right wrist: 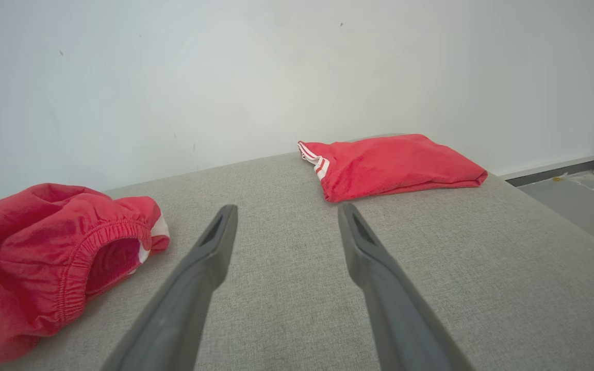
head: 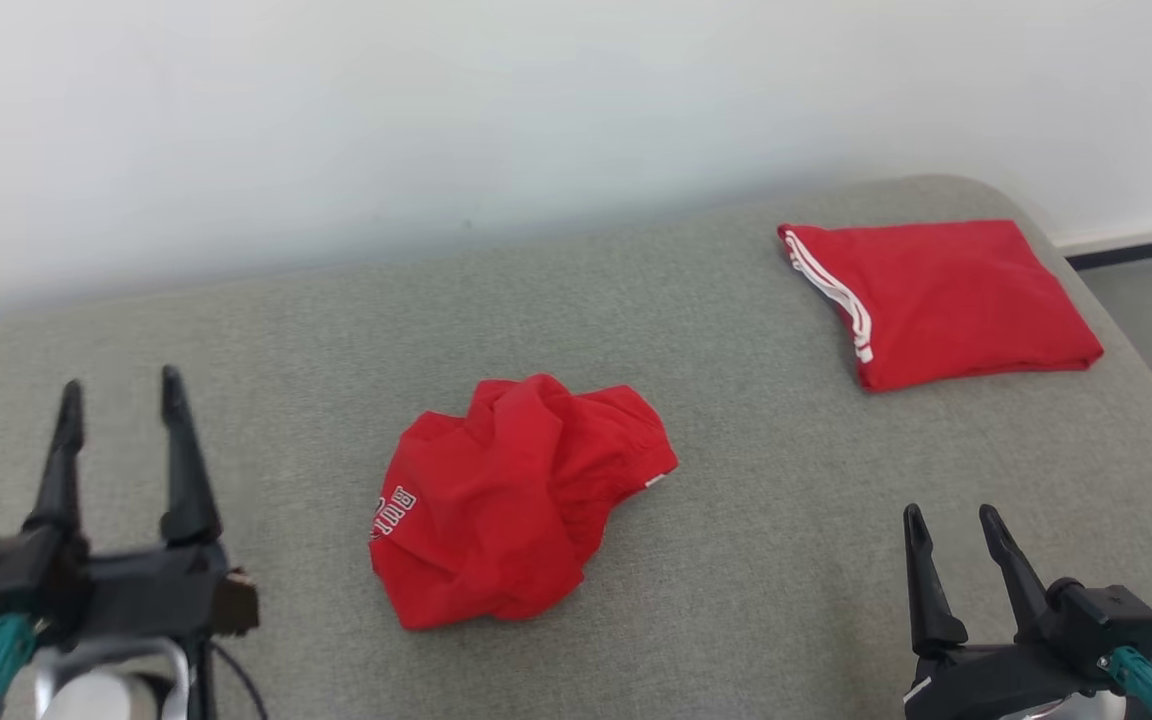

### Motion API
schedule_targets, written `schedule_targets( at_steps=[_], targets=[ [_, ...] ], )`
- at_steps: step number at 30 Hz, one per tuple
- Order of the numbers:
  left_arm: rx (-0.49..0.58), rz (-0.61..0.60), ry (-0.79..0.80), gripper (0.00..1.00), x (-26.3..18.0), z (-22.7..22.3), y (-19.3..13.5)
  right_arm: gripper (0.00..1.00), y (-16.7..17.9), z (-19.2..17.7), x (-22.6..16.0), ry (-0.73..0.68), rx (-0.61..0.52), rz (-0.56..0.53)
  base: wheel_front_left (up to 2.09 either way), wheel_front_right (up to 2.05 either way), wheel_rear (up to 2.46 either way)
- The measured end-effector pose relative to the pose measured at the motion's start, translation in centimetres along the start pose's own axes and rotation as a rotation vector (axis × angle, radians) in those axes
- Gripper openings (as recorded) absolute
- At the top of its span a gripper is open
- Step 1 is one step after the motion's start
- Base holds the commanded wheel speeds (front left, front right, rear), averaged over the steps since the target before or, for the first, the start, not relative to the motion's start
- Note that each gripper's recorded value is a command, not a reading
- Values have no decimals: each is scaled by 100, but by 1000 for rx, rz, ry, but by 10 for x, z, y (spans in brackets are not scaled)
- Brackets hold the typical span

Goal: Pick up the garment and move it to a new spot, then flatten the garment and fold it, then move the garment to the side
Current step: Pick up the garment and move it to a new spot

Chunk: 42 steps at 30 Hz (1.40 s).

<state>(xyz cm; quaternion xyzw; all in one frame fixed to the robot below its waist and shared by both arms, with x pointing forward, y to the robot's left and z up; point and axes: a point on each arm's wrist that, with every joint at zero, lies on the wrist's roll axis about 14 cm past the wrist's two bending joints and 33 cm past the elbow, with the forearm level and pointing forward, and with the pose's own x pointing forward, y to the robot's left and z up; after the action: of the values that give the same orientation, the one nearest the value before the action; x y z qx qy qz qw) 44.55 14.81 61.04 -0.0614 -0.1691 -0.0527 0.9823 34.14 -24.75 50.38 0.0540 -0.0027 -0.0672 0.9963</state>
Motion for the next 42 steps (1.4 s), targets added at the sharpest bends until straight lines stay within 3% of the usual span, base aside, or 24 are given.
schedule_targets(
  at_steps=[7,15,26,34,42],
  targets=[
    [59,97,-24,100,-36,14,30,100,11,5,4,-14,3,35,0,0,0],
    [155,96,33,100,-66,0,34,100,18,5,6,-9,1,53,0,0,0],
    [146,54,90,100,-87,-11,38,100,23,3,6,3,0,69,0,0,0],
    [141,130,104,100,-101,-10,63,100,25,3,4,3,0,75,0,0,0],
    [144,93,151,100,-114,-20,63,100,29,4,4,2,1,86,0,0,0]
  ],
)
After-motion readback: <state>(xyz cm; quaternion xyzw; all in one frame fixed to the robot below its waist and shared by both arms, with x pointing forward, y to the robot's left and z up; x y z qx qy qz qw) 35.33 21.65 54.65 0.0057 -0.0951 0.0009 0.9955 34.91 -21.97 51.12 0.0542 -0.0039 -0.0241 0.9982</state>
